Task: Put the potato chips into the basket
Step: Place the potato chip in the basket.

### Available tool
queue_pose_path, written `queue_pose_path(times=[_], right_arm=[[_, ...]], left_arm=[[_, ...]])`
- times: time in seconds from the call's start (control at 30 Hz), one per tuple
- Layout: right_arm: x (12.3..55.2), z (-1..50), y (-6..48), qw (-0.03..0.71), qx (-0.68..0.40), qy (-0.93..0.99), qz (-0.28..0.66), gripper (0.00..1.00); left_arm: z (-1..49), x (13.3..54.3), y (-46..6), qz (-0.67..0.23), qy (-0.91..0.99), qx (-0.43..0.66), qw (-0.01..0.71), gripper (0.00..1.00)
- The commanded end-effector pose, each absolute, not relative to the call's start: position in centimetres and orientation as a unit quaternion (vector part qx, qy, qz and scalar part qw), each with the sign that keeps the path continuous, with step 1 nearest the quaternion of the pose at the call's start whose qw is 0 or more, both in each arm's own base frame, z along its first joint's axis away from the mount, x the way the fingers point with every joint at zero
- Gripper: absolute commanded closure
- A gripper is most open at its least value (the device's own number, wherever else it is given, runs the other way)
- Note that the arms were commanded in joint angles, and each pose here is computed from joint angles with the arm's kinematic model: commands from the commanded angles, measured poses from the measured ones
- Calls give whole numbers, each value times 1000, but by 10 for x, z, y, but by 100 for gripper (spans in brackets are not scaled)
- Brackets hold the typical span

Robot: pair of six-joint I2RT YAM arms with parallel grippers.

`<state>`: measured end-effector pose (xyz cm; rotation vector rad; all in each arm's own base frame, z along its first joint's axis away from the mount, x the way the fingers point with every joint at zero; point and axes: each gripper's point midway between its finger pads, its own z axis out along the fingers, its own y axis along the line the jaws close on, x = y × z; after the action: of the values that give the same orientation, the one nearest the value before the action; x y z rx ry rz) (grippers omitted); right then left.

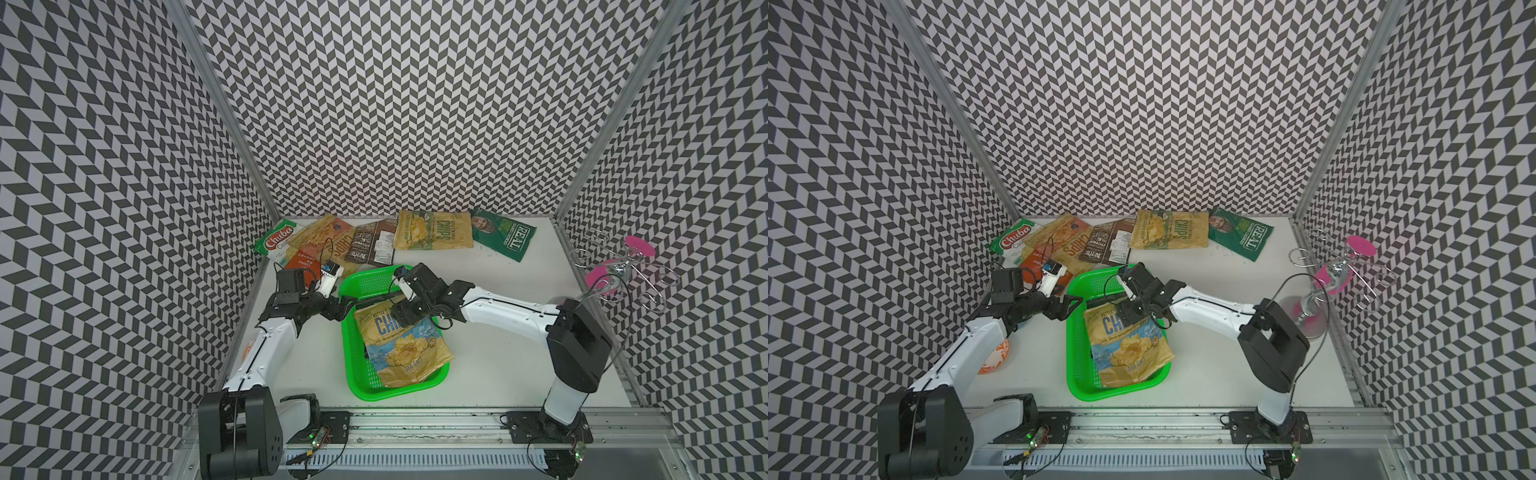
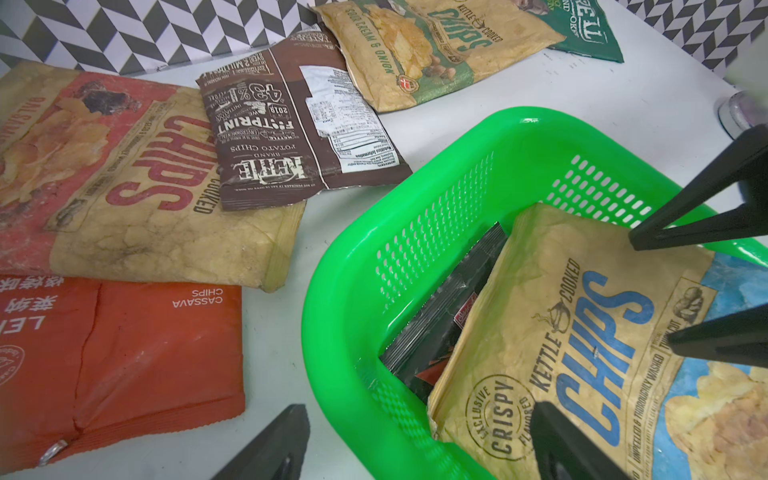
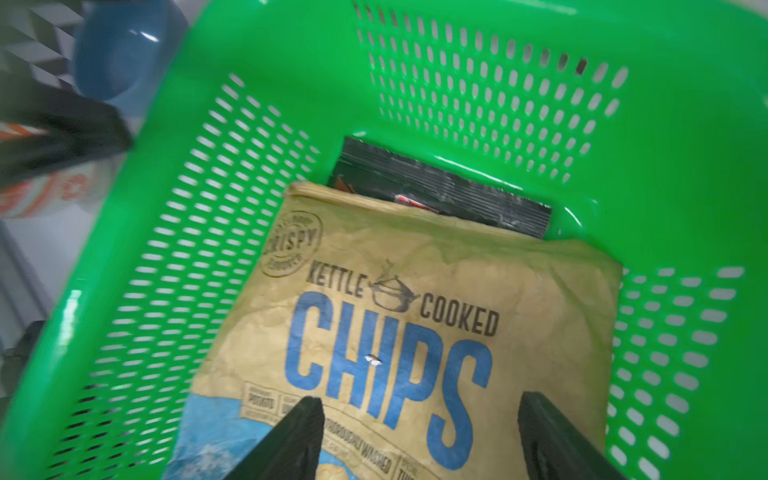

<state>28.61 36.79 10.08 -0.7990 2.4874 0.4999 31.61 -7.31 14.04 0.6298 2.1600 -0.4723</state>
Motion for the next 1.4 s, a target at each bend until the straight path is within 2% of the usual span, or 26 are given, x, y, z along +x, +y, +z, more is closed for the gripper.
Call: queue_pose_path(times=[0.0, 0.03, 0.1, 0.33, 0.43, 0.6, 0.73, 1.1, 1.23, 1.33, 1.37], right_arm=[[290, 86, 365, 231, -296, 916, 141, 21], [288, 81, 366, 224, -299, 918, 137, 21], [283, 69, 369, 208, -304, 919, 137, 14], [257, 57, 394, 163, -317, 909, 218, 16], [253, 70, 401, 166, -323, 898, 246, 16], [255, 116, 409, 216, -327, 875, 285, 16], [264, 118, 409, 231, -313, 881, 269, 16], [263, 60, 436, 212, -324, 900, 202, 14], [264, 41, 435, 212, -325, 906, 169, 19], [264, 33, 432, 213, -318, 910, 159, 28], [264, 32, 431, 215, -315, 911, 157, 34]], left_arm=[[143, 318, -73, -185, 852, 254, 419, 12], [143, 318, -73, -185, 852, 254, 419, 12], [143, 318, -73, -187, 852, 254, 418, 12], [140, 317, -74, -191, 852, 255, 414, 12], [139, 317, -75, -194, 853, 255, 412, 12], [139, 317, -75, -195, 853, 253, 412, 12], [140, 318, -74, -191, 854, 250, 415, 12], [143, 318, -72, -186, 854, 248, 419, 12], [144, 319, -72, -183, 854, 247, 420, 12], [144, 318, -71, -183, 853, 247, 421, 12], [144, 318, -72, -183, 853, 247, 422, 12]])
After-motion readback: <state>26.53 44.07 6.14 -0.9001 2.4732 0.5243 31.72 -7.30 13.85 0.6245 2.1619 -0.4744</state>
